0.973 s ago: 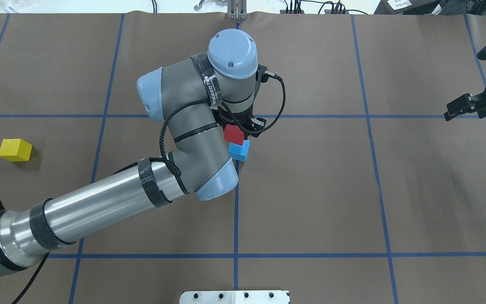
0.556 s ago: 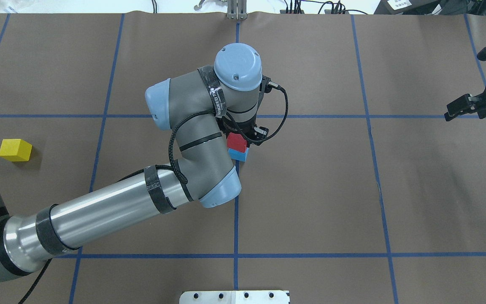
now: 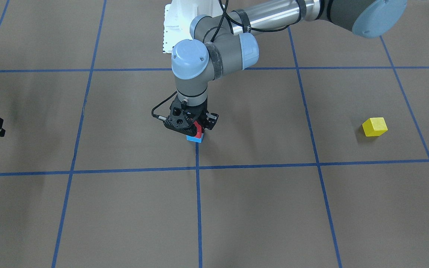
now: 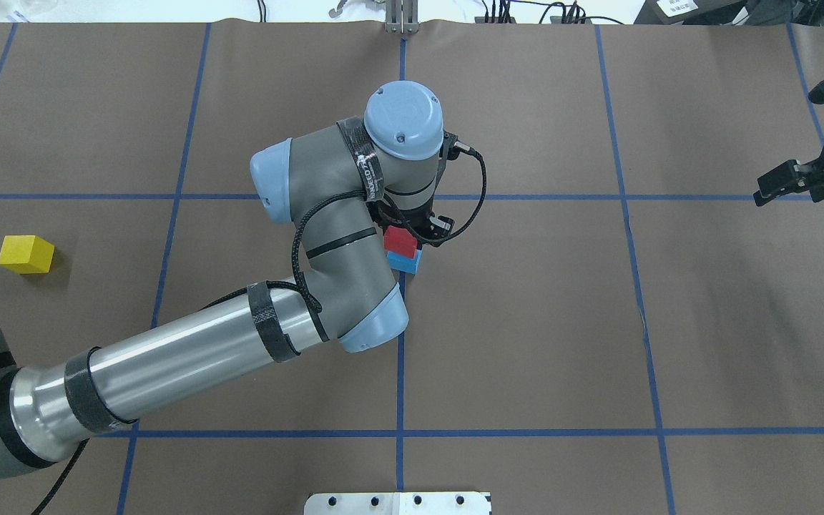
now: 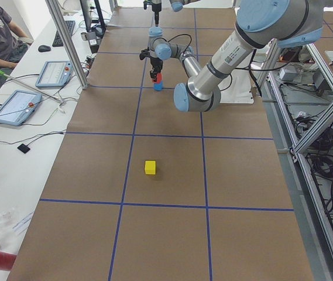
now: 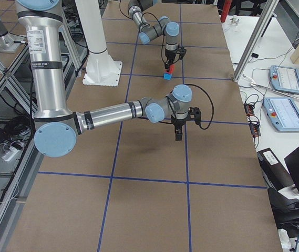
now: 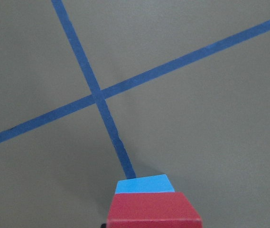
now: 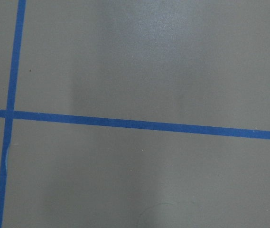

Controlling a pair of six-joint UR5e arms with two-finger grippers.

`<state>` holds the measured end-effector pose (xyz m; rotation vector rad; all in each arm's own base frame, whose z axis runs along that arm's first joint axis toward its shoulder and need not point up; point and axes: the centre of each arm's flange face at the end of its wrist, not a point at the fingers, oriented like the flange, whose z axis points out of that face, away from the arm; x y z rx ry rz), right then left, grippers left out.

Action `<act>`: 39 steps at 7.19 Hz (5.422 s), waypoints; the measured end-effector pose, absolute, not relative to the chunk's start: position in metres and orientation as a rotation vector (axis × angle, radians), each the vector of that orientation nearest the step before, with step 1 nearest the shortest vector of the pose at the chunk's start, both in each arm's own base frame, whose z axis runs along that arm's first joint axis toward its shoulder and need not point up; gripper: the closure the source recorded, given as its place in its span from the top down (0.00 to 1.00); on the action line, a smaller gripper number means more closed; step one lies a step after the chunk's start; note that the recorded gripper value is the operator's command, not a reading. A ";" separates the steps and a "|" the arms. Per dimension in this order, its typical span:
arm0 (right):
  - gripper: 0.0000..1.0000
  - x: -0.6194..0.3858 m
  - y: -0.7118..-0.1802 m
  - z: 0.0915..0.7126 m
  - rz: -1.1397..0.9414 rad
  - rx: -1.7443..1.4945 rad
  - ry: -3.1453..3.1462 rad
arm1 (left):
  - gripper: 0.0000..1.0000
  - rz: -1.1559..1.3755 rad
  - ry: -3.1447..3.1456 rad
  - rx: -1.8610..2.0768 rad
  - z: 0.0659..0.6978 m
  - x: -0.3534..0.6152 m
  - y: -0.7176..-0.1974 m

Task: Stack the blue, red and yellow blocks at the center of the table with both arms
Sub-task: 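Lower the red cube onto the blue cube with the left gripper, then open the left gripper and move it toward the yellow cube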

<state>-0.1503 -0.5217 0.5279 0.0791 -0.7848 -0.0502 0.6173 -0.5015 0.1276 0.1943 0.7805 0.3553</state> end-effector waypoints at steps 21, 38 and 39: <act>1.00 -0.150 -0.523 0.529 -0.044 0.077 -0.783 | 0.71 0.240 0.796 0.148 0.130 0.619 -0.497; 1.00 -0.151 -0.524 0.527 -0.048 0.087 -0.779 | 0.99 0.190 0.774 0.159 0.524 0.196 -0.494; 1.00 -0.151 -0.524 0.525 -0.048 0.089 -0.781 | 0.99 0.172 0.763 0.134 0.553 0.192 -0.498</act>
